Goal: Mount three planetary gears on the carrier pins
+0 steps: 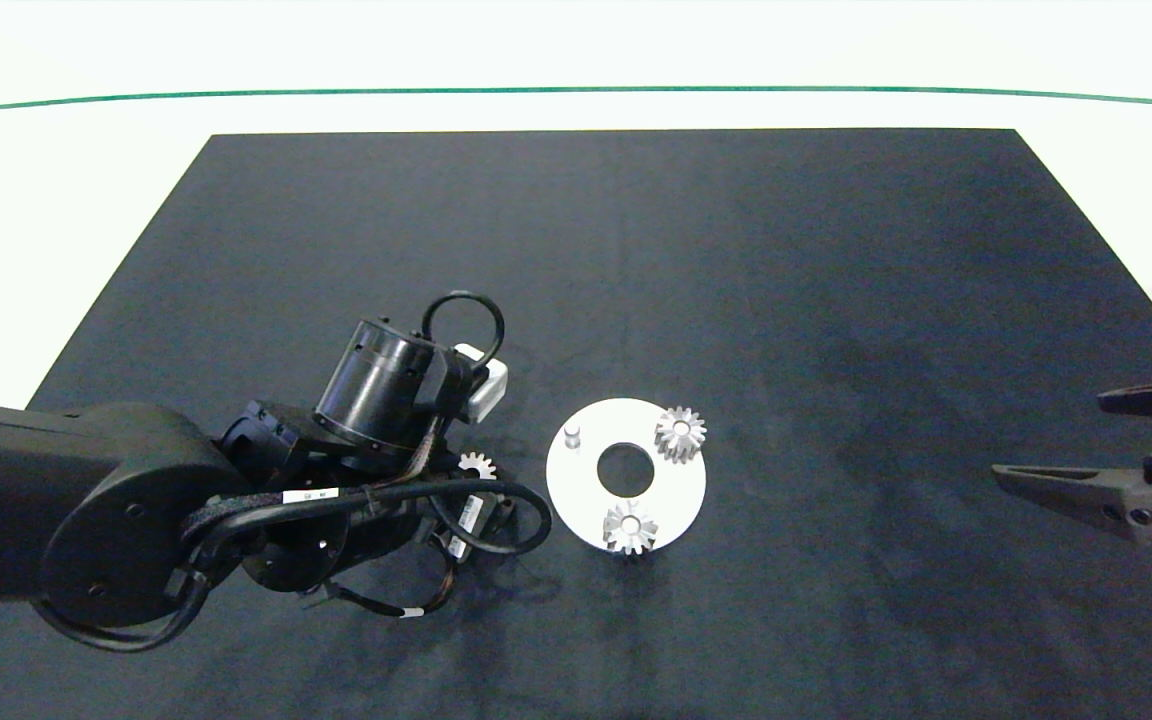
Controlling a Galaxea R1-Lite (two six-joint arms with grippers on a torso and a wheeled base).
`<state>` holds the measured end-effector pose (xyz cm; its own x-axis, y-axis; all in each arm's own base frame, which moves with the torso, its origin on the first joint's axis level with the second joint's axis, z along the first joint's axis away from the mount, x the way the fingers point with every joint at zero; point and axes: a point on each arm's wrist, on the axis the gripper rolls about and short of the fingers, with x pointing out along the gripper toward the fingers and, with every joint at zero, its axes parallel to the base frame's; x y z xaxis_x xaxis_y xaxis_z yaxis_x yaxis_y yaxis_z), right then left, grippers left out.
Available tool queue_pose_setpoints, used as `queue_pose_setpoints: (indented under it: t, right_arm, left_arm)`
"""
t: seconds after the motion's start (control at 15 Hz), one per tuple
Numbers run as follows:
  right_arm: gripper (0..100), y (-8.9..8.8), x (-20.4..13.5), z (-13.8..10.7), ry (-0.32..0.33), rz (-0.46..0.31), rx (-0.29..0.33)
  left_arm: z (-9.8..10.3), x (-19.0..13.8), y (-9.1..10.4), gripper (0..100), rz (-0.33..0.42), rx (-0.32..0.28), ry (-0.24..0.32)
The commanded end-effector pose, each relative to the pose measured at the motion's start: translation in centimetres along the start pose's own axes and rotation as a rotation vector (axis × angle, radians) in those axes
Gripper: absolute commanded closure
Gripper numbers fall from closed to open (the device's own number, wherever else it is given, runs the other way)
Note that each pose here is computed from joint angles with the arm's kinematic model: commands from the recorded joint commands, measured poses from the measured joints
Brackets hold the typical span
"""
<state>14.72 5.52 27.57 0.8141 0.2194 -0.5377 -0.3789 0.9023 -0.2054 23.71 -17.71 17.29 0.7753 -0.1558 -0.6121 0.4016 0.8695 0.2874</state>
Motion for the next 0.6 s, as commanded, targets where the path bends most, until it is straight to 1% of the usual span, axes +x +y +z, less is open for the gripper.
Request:
queue_pose_setpoints:
  t: [0.07, 0.6]
  right_arm:
    - [0, 0.03, 0.12, -0.05, 0.008, 0.002, -0.002]
    - [0, 0.04, 0.26, -0.05, 0.012, 0.003, -0.003]
  left_arm:
    - [-0.05, 0.05, -0.07, 20, 0.002, 0.003, 0.004]
    - [-0.05, 0.10, -0.09, 35, 0.002, 0.003, 0.004]
